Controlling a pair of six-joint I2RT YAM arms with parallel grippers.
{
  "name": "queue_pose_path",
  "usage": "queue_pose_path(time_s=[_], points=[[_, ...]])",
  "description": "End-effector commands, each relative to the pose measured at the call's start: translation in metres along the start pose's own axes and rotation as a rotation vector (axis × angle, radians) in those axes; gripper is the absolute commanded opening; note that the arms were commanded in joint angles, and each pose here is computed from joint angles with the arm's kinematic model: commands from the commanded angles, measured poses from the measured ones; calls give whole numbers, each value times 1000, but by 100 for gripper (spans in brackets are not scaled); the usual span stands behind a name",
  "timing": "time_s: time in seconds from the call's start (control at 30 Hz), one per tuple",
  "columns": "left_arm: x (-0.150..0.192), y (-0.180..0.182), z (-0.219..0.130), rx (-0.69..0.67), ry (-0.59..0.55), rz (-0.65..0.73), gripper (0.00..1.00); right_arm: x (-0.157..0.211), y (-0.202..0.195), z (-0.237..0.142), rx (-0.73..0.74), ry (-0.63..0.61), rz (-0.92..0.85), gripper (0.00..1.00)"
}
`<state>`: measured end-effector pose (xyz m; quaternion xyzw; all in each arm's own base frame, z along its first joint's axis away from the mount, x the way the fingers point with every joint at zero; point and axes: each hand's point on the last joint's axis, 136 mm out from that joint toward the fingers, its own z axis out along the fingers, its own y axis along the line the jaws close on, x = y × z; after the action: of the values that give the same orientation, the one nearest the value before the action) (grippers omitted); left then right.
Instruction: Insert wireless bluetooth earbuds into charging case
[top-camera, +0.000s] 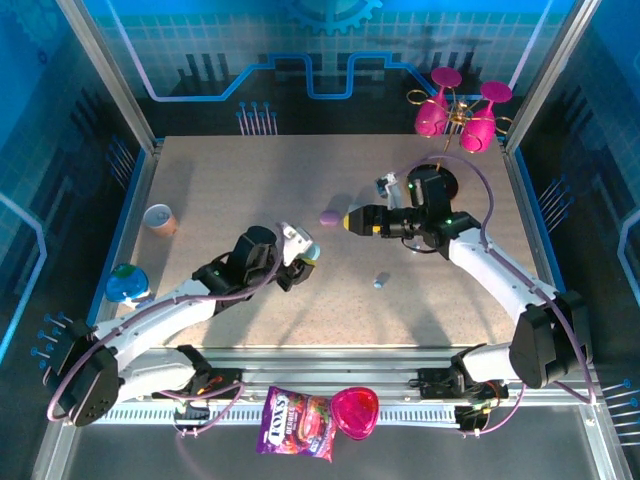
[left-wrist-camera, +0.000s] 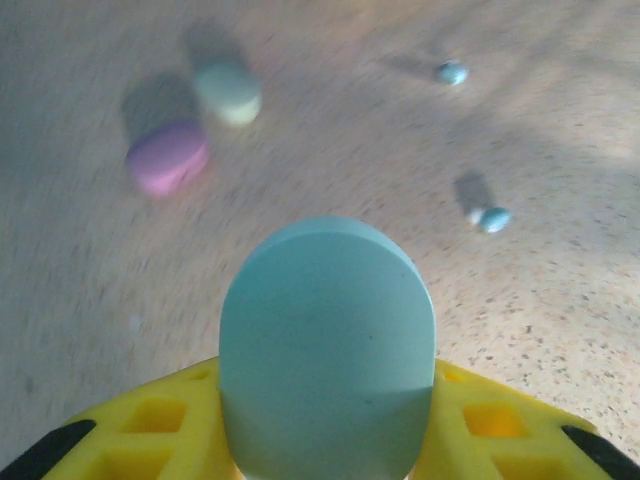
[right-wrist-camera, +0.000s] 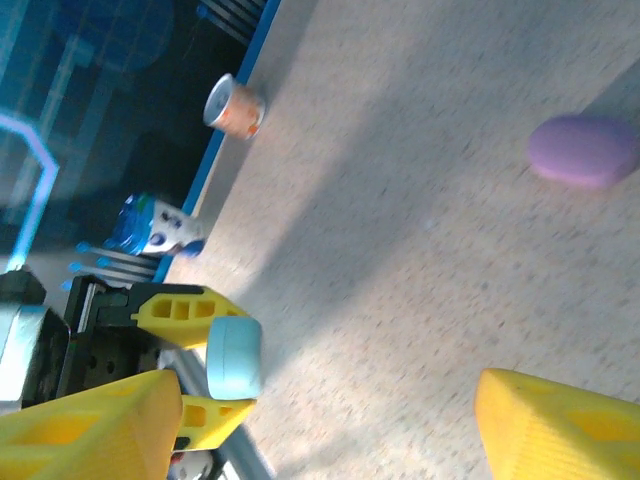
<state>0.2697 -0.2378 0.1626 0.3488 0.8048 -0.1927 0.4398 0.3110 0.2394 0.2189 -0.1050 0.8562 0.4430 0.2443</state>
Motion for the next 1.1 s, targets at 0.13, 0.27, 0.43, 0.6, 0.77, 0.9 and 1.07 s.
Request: queue_pose_path(time_s=[0.13, 0.27, 0.43, 0.6, 0.77, 0.9, 1.07], points=[[-40, -27, 2, 95, -162, 311, 26, 44, 35, 8, -134, 219, 120, 70], [-42, -35, 7, 116, -160, 332, 26, 51, 43, 16, -160, 252, 110, 66], [-44, -41, 7, 125, -170, 340, 26, 57, 41, 24, -166, 275, 117, 59], [-48, -44, 5, 133, -188, 344, 27, 60, 38, 30, -169, 289, 133, 50], [-50, -43, 6, 130, -192, 349, 27, 61, 41, 32, -203, 297, 147, 40], [-50, -44, 8, 134, -192, 338, 27, 63, 43, 31, -222, 308, 147, 35], [-53, -43, 9, 128, -206, 316, 32, 66, 39, 32, -211, 322, 153, 24]])
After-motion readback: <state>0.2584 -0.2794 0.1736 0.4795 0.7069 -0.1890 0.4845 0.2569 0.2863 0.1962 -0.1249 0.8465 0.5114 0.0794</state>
